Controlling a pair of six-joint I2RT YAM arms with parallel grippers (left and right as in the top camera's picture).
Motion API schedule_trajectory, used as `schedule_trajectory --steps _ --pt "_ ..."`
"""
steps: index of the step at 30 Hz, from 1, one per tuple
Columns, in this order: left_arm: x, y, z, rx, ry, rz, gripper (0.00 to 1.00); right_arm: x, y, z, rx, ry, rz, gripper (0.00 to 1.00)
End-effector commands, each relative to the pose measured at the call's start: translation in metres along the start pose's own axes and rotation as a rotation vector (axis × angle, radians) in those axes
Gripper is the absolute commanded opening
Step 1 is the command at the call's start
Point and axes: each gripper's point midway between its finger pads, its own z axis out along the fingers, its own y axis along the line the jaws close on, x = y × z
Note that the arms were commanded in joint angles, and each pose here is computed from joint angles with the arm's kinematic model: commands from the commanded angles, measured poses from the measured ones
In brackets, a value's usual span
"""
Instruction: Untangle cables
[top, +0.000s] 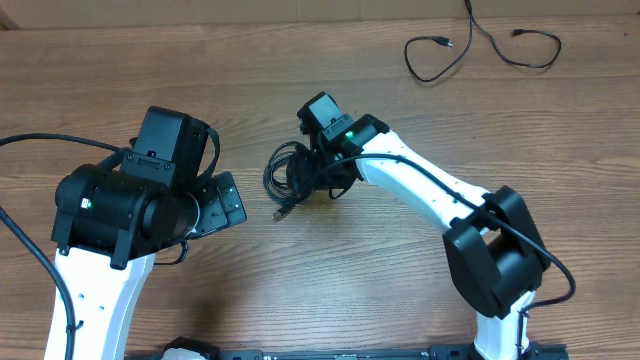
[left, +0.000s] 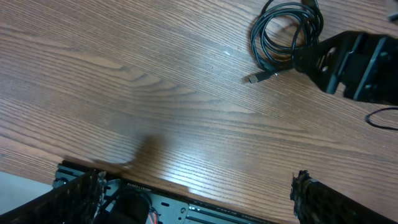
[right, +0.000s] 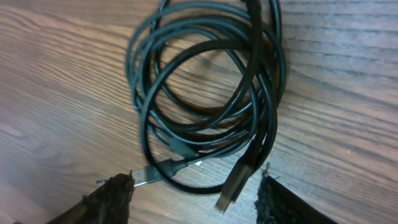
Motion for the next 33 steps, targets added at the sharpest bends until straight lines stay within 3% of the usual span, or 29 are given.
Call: schedule_trajectory --steps 1,22,27,33 --pt "-0.001 0.000 0.000 0.002 0.003 0.015 1.00 -0.002 0.004 0.004 -0.019 0.007 -0.145 0.59" --pt "-0.001 0.000 0.000 0.002 0.003 0.015 0.99 0.008 0.023 0.006 -0.088 0.028 -0.306 0.58" --pt "-0.001 0.000 0.000 0.002 0.003 0.015 0.99 0.008 0.018 0.017 -0.072 0.038 -0.304 0.53" --pt "-0.001 0.000 0.000 0.002 0.003 0.015 0.99 0.008 0.016 0.023 -0.070 0.044 -0.301 0.39"
